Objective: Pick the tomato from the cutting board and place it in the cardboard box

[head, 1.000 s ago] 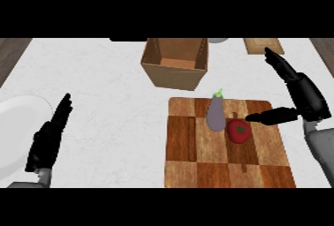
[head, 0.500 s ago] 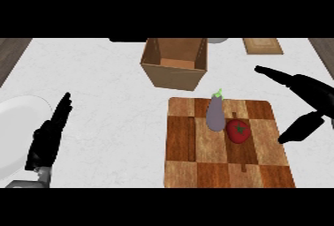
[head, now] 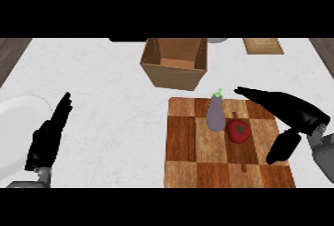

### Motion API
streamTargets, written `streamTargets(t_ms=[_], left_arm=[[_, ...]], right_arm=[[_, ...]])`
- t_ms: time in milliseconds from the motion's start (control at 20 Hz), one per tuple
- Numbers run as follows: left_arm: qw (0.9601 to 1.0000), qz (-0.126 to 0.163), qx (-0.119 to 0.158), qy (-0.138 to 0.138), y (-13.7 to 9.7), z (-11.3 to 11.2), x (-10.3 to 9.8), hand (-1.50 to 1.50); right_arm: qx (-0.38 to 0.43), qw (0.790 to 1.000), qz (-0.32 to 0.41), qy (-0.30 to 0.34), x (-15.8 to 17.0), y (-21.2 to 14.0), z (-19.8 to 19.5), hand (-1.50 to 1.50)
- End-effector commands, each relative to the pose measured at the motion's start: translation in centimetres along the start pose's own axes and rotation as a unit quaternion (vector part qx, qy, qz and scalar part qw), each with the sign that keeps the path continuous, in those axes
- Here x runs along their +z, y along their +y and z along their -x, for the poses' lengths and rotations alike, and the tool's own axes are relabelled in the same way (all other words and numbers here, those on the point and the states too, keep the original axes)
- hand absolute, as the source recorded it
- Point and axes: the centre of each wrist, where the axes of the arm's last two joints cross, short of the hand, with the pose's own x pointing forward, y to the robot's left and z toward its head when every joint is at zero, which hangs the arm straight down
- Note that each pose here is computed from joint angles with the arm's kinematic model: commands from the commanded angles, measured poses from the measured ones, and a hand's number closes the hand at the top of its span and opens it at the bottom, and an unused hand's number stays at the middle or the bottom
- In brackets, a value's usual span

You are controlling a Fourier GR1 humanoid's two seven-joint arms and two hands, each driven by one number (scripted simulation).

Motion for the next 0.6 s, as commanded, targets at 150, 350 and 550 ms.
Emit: streamTargets(t_ms=[150, 350, 550], left_arm=[[1.0, -0.002, -0.007, 0.004, -0.3, -0.6, 0.8, 0.0], [1.0, 0.007, 0.001, -0.001, -1.3, 0.6, -0.3, 0.0], [0.9999, -0.009, -0.005, -0.001, 0.9, 0.0, 0.4, 0.0]], right_arm=[[0.008, 0.999, 0.004, 0.035, -1.1, 2.4, 0.3, -1.5], [0.032, 0.998, -0.013, 0.062, -0.7, 3.2, 0.2, -1.5], [0.017, 0.998, -0.005, 0.059, -0.9, 2.8, 1.3, -1.5]])
